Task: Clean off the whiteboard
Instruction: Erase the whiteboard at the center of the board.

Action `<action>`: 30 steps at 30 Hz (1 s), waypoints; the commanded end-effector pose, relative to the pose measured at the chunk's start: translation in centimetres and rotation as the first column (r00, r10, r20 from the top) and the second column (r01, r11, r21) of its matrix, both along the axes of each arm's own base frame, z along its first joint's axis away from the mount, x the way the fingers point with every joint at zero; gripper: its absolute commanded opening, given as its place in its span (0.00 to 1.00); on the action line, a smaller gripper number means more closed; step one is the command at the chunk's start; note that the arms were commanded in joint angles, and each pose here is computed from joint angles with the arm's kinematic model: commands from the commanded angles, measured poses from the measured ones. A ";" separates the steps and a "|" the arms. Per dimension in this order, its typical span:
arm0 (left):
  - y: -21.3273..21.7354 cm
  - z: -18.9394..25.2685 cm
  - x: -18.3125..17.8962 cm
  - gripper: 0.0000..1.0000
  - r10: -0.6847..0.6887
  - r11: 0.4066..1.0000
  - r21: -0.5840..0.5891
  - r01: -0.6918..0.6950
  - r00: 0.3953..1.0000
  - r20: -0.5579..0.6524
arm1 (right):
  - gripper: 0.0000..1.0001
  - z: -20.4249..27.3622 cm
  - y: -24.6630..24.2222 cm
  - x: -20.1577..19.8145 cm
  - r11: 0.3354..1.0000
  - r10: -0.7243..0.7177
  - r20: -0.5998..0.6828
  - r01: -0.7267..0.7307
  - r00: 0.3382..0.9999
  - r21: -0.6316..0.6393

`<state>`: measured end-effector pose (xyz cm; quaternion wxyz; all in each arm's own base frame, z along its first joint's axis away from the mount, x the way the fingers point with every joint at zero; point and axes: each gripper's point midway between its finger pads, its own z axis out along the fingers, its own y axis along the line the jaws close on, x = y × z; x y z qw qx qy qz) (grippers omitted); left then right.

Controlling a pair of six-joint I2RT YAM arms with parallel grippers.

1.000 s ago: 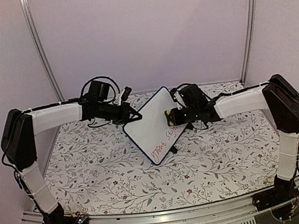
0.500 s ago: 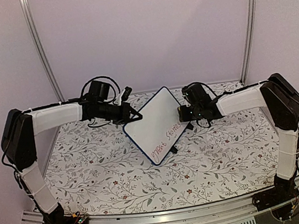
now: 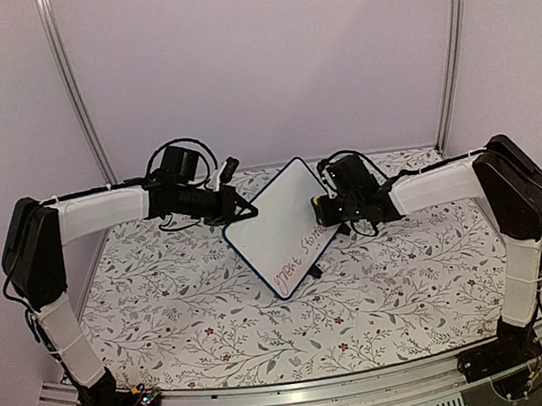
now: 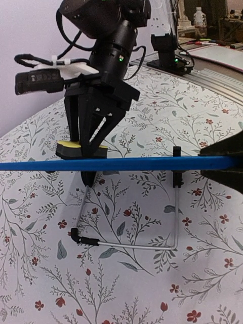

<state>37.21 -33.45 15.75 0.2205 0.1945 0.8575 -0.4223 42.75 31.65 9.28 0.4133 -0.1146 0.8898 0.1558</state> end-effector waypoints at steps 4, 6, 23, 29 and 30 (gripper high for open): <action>-1.7 -0.6 -2.1 0.00 -0.107 0.994 -0.005 0.107 0.994 0.006 | 0.14 1.1 5.1 -3.5 0.988 0.152 0.029 -0.152 0.988 0.025; -1.8 -0.6 -2.3 0.00 -0.111 0.994 -0.009 0.111 0.994 0.002 | 0.14 0.8 5.5 -4.1 0.986 0.163 0.034 -0.163 0.986 0.022; -1.7 -1.0 -2.2 0.00 -0.108 0.994 -0.002 0.108 0.994 -0.003 | 0.15 2.1 9.1 -7.8 0.946 0.304 0.090 -0.312 0.948 0.089; -1.7 -1.0 -2.2 0.00 -0.109 0.994 -0.004 0.109 0.994 -0.006 | 0.15 4.8 9.2 -8.4 0.929 0.324 0.151 -0.344 0.934 0.135; -1.8 -0.9 -2.2 0.00 -0.109 0.994 -0.006 0.109 0.994 -0.006 | 0.15 5.6 9.1 -8.4 0.927 0.324 0.170 -0.348 0.931 0.140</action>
